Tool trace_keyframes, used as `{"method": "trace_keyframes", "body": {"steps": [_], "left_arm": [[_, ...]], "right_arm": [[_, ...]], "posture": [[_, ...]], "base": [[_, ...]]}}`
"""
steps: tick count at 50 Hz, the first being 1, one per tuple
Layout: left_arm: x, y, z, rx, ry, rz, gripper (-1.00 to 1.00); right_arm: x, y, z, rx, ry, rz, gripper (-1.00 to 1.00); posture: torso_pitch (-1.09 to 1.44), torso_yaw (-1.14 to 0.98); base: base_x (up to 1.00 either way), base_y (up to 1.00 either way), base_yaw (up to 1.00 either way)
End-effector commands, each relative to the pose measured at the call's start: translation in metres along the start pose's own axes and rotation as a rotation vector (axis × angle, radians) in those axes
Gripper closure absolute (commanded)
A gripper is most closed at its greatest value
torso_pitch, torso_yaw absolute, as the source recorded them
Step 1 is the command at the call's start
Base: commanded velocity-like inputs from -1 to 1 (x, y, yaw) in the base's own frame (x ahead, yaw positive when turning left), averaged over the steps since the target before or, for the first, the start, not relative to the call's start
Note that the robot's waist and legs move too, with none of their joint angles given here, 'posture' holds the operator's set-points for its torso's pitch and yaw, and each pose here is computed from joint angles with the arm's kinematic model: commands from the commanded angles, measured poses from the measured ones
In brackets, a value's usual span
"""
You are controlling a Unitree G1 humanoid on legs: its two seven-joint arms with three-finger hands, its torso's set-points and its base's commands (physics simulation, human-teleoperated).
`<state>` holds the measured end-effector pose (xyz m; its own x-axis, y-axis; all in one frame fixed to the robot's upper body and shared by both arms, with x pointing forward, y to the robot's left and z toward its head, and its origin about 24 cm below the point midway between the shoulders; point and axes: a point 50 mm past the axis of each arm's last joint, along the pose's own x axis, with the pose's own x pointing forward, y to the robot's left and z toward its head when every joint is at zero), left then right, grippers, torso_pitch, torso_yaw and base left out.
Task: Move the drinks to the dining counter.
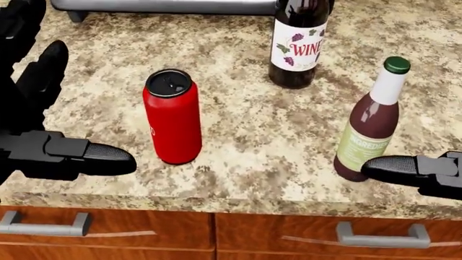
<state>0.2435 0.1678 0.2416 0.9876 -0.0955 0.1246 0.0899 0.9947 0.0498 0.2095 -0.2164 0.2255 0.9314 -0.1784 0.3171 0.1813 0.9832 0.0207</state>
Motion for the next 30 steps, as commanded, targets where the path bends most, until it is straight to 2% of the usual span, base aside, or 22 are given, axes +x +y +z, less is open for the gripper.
{"method": "trace_keyframes", "body": {"steps": [1,11,18,30], "left_arm": [[-0.003,0.000,0.013,0.010,-0.079,0.007,-1.00],[-0.004,0.001,0.014,0.009,-0.082,0.005,-1.00],[-0.004,-0.001,0.014,0.008,-0.084,0.001,-1.00],[-0.003,-0.002,0.013,0.008,-0.082,-0.002,-1.00]], "right_arm": [[-0.001,0.003,0.010,-0.016,-0.070,0.016,-1.00],[-0.001,0.017,0.000,-0.096,-0.053,0.053,-1.00],[0.011,0.021,-0.013,-0.112,-0.021,0.058,-1.00],[0.040,0.031,-0.051,-0.210,0.047,0.048,-1.00]], "posture": [[0.00,0.00],[0.00,0.00],[0.00,0.00],[0.00,0.00]], "base": [[0.00,0.00,0.00],[0.00,0.00,0.00],[0.00,0.00,0.00],[0.00,0.00,0.00]]}}
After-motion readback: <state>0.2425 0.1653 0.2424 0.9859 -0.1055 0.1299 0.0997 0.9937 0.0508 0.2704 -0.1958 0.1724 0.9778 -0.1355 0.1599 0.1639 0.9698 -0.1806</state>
